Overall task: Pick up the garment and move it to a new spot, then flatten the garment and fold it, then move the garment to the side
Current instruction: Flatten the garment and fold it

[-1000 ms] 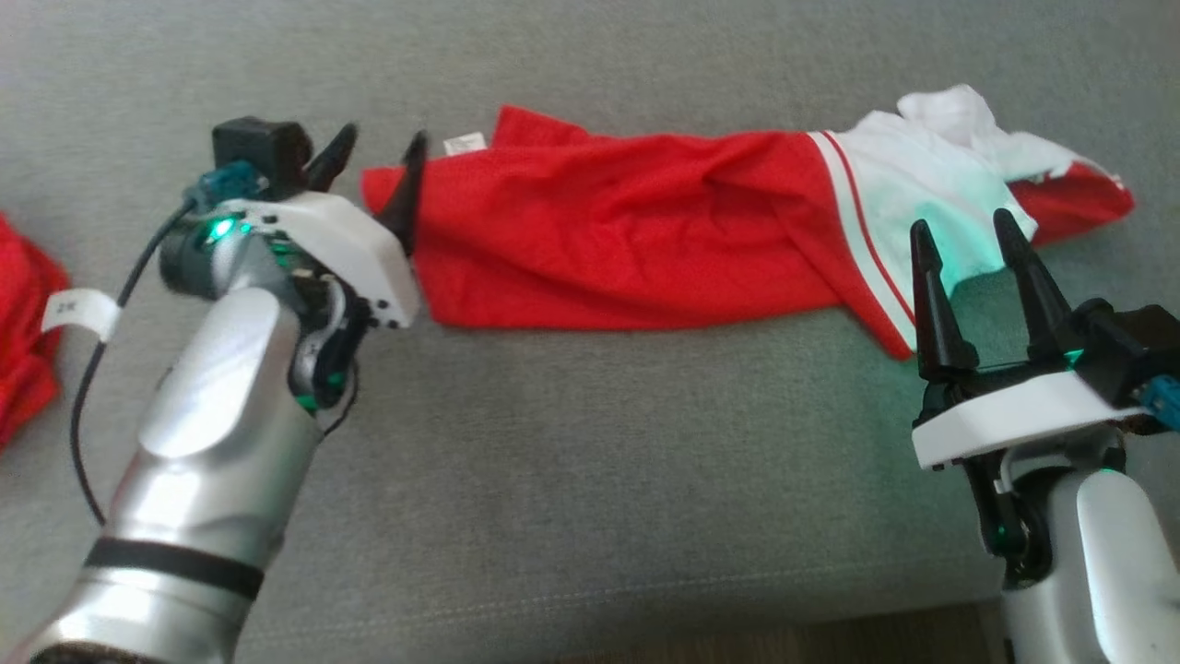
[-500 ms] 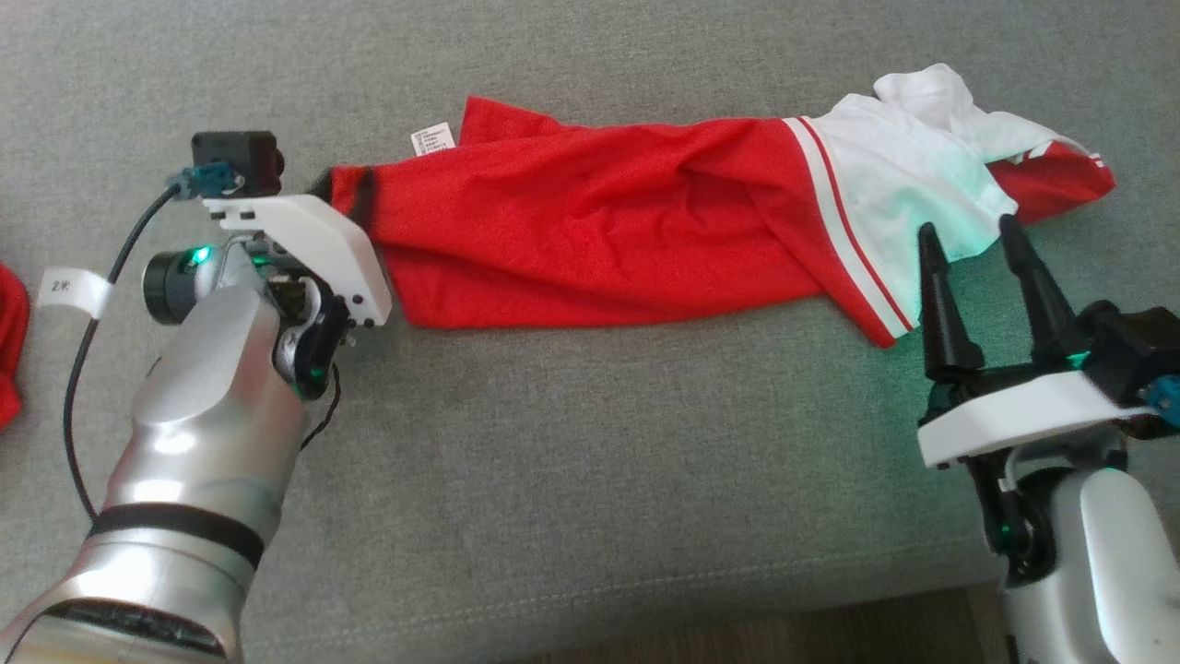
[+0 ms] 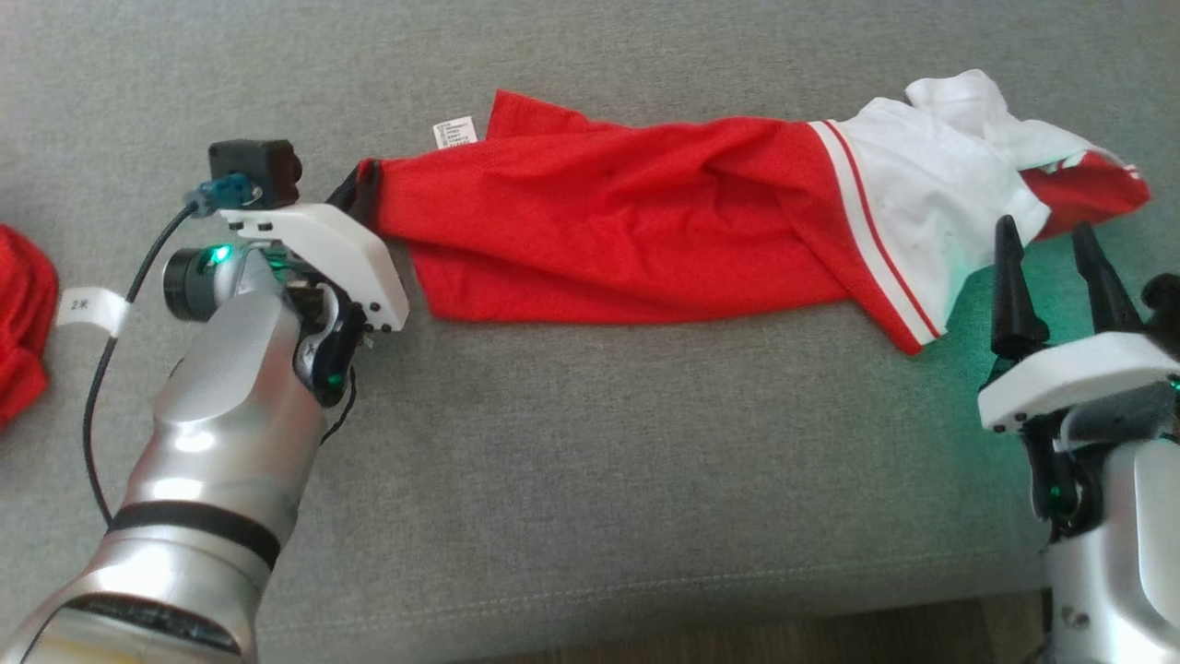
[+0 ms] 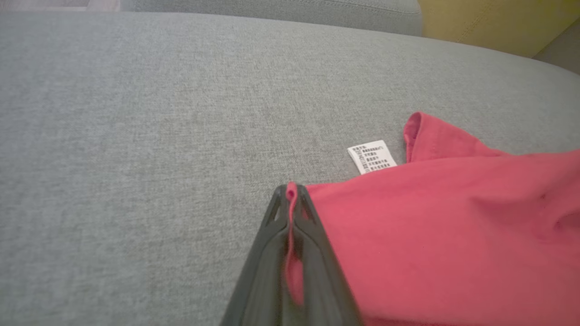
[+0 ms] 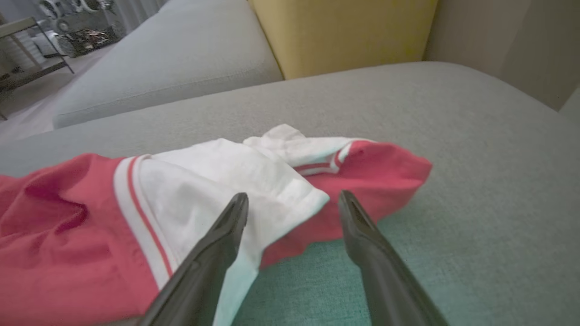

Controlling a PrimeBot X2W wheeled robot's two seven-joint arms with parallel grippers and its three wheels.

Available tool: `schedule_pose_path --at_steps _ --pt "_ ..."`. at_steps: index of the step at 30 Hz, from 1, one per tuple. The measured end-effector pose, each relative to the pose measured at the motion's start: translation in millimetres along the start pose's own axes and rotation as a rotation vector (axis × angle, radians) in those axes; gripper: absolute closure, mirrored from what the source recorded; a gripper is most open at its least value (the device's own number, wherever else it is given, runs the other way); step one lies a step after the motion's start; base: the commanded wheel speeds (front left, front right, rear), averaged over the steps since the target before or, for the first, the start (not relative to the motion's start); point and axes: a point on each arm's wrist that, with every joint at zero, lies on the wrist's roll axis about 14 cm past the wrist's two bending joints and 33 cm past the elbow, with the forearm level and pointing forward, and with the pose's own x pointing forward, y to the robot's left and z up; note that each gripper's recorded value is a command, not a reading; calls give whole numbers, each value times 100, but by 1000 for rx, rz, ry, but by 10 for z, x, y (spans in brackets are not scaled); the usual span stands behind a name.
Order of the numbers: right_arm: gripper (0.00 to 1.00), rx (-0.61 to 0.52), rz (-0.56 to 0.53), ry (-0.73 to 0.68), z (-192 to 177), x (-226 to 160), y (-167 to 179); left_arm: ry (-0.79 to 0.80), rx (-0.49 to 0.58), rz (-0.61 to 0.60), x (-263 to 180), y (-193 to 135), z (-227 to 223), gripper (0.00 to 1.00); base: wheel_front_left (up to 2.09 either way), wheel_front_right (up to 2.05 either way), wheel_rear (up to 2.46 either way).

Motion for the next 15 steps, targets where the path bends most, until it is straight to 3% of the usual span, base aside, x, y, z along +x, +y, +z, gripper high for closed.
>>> schedule_pose_path --at_steps 9,10,12,15 --pt "0 118 5 103 -303 134 40 -24 7 -7 2 -3 46 100 0 0 0" --pt "49 124 9 106 -307 143 57 -23 9 -8 1 -9 40 100 0 0 0" --pt "100 175 24 104 -298 162 108 -26 12 -18 1 -30 40 100 0 0 0" --pt "100 248 44 114 -299 186 175 -38 15 -23 3 -49 60 100 0 0 0"
